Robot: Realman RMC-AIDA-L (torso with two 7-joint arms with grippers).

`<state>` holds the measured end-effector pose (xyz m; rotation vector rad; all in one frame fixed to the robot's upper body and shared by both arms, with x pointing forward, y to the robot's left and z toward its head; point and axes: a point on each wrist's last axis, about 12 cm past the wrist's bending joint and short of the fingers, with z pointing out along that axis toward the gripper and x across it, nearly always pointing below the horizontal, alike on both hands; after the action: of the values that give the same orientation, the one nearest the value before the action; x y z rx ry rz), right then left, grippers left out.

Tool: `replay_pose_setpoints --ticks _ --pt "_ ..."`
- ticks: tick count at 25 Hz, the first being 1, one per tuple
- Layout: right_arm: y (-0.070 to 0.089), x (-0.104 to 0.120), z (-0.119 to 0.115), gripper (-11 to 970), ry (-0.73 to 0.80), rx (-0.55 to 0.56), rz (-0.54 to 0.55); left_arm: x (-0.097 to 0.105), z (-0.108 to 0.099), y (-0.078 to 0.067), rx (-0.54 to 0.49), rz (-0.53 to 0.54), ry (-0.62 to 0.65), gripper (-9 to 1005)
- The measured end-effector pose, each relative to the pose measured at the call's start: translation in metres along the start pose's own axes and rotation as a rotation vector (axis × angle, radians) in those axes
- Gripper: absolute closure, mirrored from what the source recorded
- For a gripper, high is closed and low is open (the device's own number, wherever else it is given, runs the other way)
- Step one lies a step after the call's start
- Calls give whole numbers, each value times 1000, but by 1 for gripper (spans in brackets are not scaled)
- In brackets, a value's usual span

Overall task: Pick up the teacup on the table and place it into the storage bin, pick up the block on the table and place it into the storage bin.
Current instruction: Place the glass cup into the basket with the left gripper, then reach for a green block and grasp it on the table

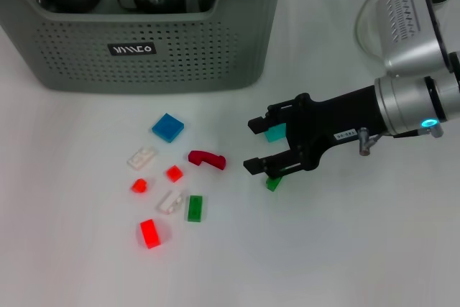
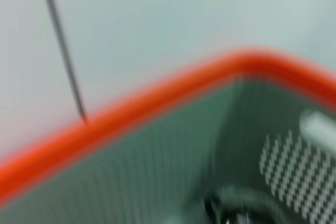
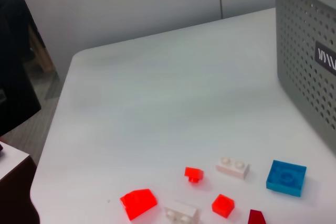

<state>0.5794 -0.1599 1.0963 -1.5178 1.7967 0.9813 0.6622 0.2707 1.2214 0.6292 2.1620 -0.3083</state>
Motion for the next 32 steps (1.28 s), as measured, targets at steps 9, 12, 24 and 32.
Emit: replay_pose_setpoints --ticks 9,12,24,32 --pt "2 2 -14 198 1 -38 3 30 -86 -15 472 -49 -286 225" --pt "-1 3 -22 198 1 -36 14 57 -91 -37 663 75 -299 124" --pt "-3 2 -17 198 170 -20 48 133 -63 -68 832 247 -296 124" --pt "-2 -6 3 199 240 0 20 167 -56 -67 771 298 -327 124"
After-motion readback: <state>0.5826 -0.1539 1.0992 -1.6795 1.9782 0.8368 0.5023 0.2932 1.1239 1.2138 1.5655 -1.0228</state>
